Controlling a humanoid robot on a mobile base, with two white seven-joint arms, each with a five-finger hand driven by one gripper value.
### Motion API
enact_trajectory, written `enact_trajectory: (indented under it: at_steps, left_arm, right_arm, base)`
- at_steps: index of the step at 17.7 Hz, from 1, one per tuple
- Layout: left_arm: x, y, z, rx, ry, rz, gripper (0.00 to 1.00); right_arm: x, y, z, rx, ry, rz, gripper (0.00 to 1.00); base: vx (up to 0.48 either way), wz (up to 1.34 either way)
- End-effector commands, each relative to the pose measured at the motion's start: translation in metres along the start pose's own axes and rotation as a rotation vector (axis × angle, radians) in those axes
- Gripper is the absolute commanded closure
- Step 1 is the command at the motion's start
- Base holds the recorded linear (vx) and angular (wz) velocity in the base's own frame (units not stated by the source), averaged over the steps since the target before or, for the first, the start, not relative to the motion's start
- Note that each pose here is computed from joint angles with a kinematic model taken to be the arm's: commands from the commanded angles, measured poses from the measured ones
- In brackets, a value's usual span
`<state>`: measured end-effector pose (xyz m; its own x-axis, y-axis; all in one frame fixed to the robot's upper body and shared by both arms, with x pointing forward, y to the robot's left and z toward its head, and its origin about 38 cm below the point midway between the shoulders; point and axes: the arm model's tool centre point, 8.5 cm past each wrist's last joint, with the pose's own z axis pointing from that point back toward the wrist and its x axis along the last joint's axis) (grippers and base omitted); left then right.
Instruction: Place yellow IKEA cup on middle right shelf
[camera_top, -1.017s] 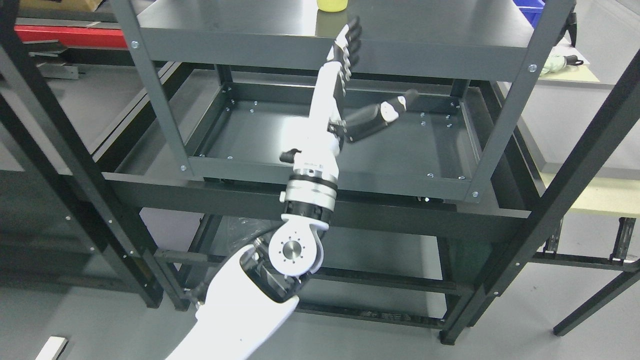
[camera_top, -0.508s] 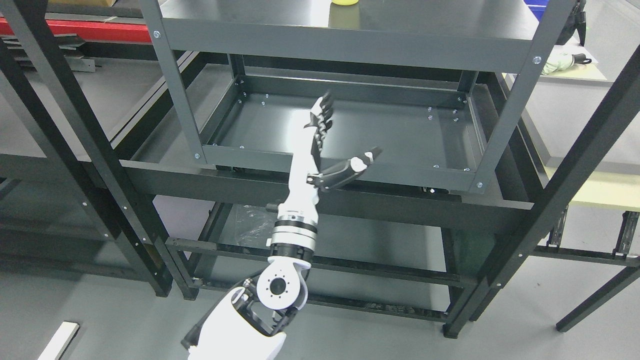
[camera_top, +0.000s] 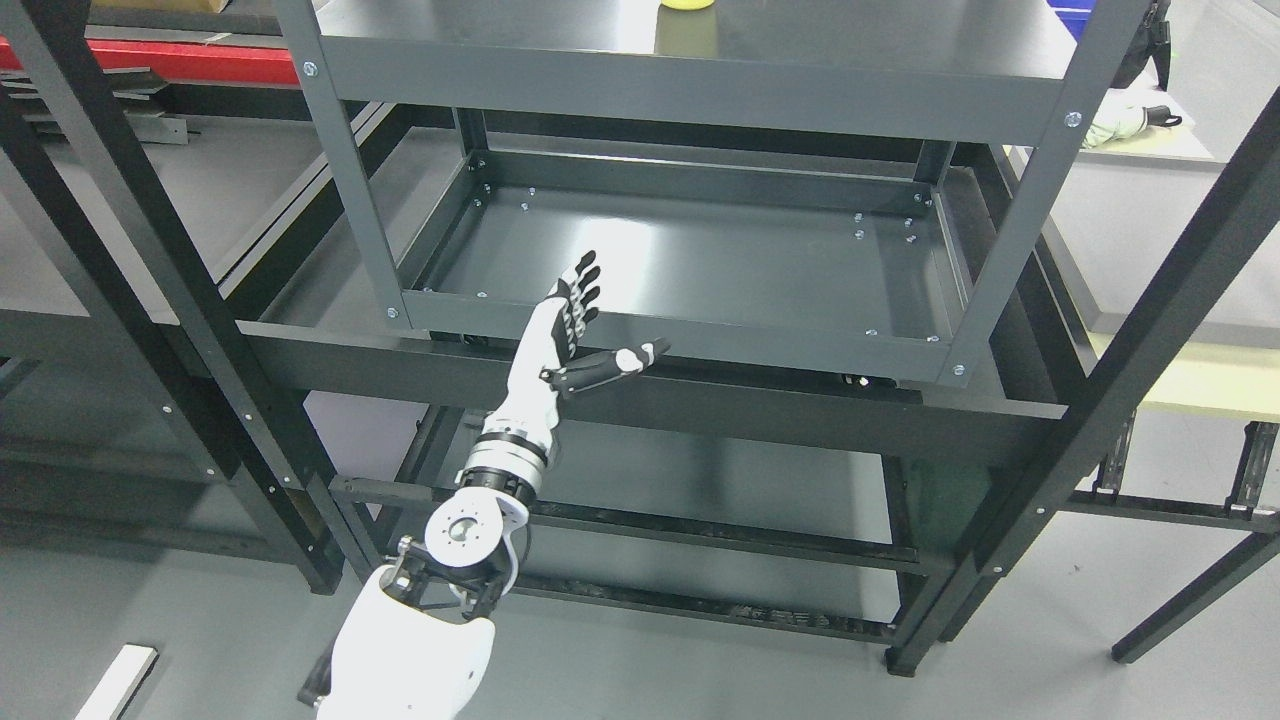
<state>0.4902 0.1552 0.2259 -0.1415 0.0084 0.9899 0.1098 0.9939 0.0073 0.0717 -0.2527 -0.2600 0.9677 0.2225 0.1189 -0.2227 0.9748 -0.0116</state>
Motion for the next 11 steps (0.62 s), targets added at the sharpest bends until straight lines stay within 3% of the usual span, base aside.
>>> enact_trajectory:
  at_steps: [1, 11]
  left_arm:
    - [-0.035, 0.113, 0.003, 0.278, 0.135, 0.087, 0.01]
    - [-0.005, 0.102, -0.009, 0.260, 0.002, 0.073, 0.00]
  right_arm:
    - [-0.006, -0.010, 0.001, -0.016, 0.010, 0.001, 0.01]
    - [-0.006, -0.010, 0.001, -0.016, 0.010, 0.001, 0.01]
  base:
    - [0.010, 0.00]
    - [0.062, -0.07]
